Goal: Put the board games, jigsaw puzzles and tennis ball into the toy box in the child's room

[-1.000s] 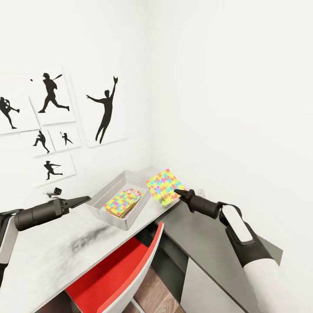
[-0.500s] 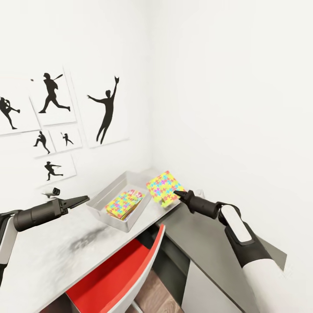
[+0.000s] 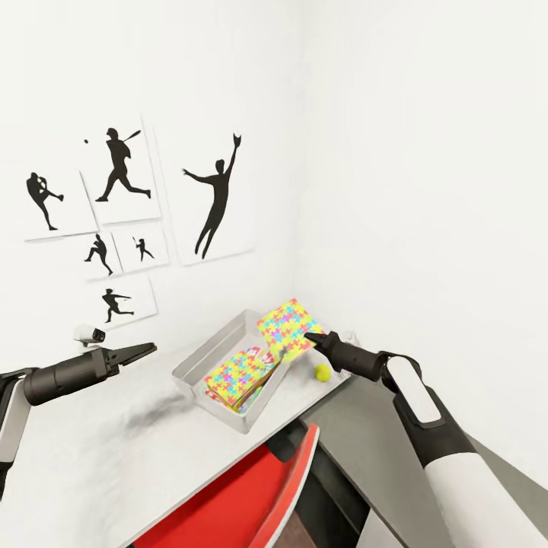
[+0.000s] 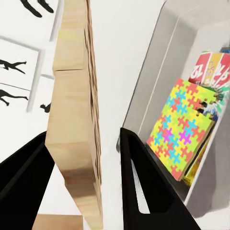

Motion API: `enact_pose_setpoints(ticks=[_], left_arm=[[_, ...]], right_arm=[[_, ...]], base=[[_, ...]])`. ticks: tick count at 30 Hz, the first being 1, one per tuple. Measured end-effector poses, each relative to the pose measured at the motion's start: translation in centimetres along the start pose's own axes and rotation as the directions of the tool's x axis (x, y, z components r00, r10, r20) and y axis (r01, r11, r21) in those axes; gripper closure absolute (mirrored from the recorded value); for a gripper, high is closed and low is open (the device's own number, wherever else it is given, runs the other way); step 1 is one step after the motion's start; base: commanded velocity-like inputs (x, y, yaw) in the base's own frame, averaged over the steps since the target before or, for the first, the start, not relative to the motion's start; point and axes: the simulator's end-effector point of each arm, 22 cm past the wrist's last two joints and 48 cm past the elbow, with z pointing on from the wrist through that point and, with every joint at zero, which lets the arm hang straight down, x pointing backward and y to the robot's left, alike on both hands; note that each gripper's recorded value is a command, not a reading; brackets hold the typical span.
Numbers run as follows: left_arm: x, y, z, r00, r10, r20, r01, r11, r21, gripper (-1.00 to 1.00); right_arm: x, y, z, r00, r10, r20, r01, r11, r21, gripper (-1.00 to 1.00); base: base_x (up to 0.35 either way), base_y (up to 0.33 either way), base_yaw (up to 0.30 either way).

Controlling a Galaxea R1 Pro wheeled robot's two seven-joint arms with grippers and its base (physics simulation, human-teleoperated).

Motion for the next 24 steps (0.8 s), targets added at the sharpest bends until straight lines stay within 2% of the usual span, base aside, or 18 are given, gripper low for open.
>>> enact_pose_setpoints(ticks=[7,13,17,24], left_arm=[[0.05,0.02,0.07,1.0,-0.001,-0.001,0.001,1.0,0.0,-1.0],[0.08,0.14,0.11,1.0,-0.001,-0.001,0.001,1.0,-0.005,-1.0],[0.09,0.2,0.14,1.0,-0.001,-0.002,0.001,1.0,-0.006,-1.0],[0.1,0.14,0.18,1.0,-0.001,-0.001,0.001,1.0,-0.004,-1.0]], right_arm=[[-0.01,0.02,0.01,1.0,-0.001,0.001,0.001,1.0,0.001,1.0],[0.02,-0.33,0.04,1.0,-0.003,-0.001,0.003,1.0,0.017,1.0],[0.06,-0.5,0.07,1.0,-0.001,-0.003,0.001,1.0,0.022,1.0],[0.09,-0.51,0.03,1.0,0.0,-0.005,0.0,1.0,0.022,1.0]], base=[[0.191,0.004,0.013],[0.178,0.0,0.228],[-0.063,0.043,0.237],[-0.035,0.028,0.041]])
